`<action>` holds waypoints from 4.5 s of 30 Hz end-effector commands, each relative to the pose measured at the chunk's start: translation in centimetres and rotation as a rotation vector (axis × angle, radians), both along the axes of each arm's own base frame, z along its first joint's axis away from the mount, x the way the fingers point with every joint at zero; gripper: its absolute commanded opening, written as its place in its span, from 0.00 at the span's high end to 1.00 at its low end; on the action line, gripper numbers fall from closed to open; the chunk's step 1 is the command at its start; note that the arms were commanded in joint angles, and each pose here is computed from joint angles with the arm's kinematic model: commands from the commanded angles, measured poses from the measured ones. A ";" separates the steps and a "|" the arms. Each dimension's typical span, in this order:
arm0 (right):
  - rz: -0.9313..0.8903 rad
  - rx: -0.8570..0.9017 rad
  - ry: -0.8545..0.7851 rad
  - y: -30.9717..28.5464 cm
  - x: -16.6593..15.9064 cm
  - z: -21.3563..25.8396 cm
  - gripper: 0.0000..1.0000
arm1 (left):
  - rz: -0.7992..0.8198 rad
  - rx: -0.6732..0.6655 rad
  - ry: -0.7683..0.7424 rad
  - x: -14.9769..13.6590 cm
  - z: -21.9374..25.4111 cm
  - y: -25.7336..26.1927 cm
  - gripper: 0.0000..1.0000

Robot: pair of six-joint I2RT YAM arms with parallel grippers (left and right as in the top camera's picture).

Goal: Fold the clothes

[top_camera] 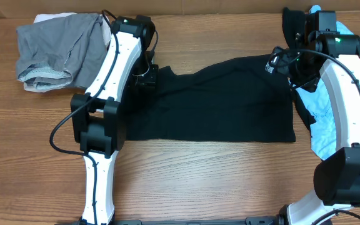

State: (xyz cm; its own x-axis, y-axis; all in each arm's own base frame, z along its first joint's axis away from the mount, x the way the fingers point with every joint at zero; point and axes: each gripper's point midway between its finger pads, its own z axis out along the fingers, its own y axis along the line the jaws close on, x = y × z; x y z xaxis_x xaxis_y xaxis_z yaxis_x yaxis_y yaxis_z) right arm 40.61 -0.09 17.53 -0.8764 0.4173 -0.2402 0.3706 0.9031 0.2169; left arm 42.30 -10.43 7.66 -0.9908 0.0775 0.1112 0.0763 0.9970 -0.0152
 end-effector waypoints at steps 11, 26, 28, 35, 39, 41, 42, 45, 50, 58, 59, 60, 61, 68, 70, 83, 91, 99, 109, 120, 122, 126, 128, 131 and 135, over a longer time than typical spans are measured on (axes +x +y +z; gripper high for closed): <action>0.006 -0.009 -0.023 -0.1 0.3 0.4 0.00 | -0.111 -0.182 -0.445 11.7 2.8 -2.0 0.41; 0.006 -0.009 -0.019 -0.1 0.3 0.3 0.00 | -0.279 -0.206 -0.339 11.2 -7.6 -8.2 0.28; 0.006 -0.009 -0.016 -0.1 0.2 0.3 0.00 | -0.260 -0.193 -0.343 11.4 -7.9 -8.0 0.28; 0.006 -0.009 -0.016 -0.1 0.2 0.3 0.00 | -0.215 -0.110 -0.346 11.6 -8.1 -6.4 0.38; 0.006 -0.010 -0.021 -0.1 0.3 0.4 0.00 | -0.203 -0.075 -0.315 11.0 -8.3 -5.6 0.48; 0.006 -0.009 -0.027 -0.1 0.4 0.4 0.01 | -0.202 -0.067 -0.311 10.9 -8.4 -5.5 0.58; 0.006 -0.010 -0.028 -0.1 0.5 0.4 0.01 | -0.198 -0.067 -0.312 10.9 -8.3 -5.5 0.64; 0.006 -0.009 -0.027 -0.1 0.4 0.4 0.01 | -0.173 -0.058 -0.321 11.1 -8.3 -5.3 0.88; 0.006 -0.012 -0.056 -0.1 1.1 0.6 0.07 | -0.107 -0.017 -0.395 13.0 -6.7 -4.5 0.96; -0.004 -0.039 -0.168 -0.6 3.7 1.7 0.15 | -0.076 -0.028 -0.660 17.1 4.6 -4.7 0.96; -0.004 -0.039 -0.179 -0.7 3.9 1.8 0.15 | -0.075 -0.035 -0.687 17.3 5.9 -4.8 0.96; -0.006 -0.043 -0.187 -0.7 4.2 1.8 0.16 | -0.073 -0.044 -0.722 17.4 7.5 -4.9 0.96; -0.007 -0.046 -0.195 -0.8 4.5 1.8 0.16 | -0.072 -0.049 -0.744 17.5 8.6 -5.0 0.96; -0.017 -0.068 -0.216 -1.3 7.2 -0.6 0.15 | -0.087 -0.075 -0.814 16.3 13.1 -6.0 0.96; -0.017 -0.069 -0.227 -1.4 8.5 -1.8 0.13 | -0.096 -0.078 -0.811 15.8 13.4 -6.4 0.96; -0.031 -0.099 -0.249 -2.2 14.3 -11.1 0.10 | -0.157 -0.080 -0.734 13.3 12.3 -9.2 0.96; -0.038 -0.114 -0.260 -2.6 16.1 -15.5 0.22 | -0.156 -0.075 -0.724 13.1 12.2 -9.0 0.96; -0.035 -0.115 -0.304 -2.3 17.3 -16.4 0.37 | -0.151 -0.064 -0.721 13.1 12.1 -8.8 0.96; -0.051 -0.143 -0.342 -2.9 18.1 -15.8 0.94 | -0.139 -0.045 -0.705 12.9 11.9 -7.9 0.96; -0.018 -0.167 -0.299 -3.6 18.3 -12.5 0.96 | -0.072 -0.053 -0.693 13.4 11.8 -5.8 0.96; 0.009 -0.180 -0.290 -3.6 18.5 -10.6 0.96 | -0.067 -0.052 -0.688 13.2 12.0 -5.5 0.96; 0.037 -0.185 -0.260 -3.5 18.0 -5.8 0.96 | -0.058 -0.053 -0.704 13.0 13.2 -4.9 0.96; 0.039 -0.182 -0.227 -3.5 17.1 -4.0 0.96 | -0.057 -0.057 -0.718 12.7 14.1 -4.8 0.96; 0.053 -0.149 -0.122 -3.1 14.1 -2.7 0.96 | -0.060 -0.071 -0.723 12.0 15.4 -4.8 0.96; 0.059 -0.081 0.039 -2.7 9.9 -3.0 0.96 | -0.069 -0.071 -0.652 10.0 15.2 -4.6 0.96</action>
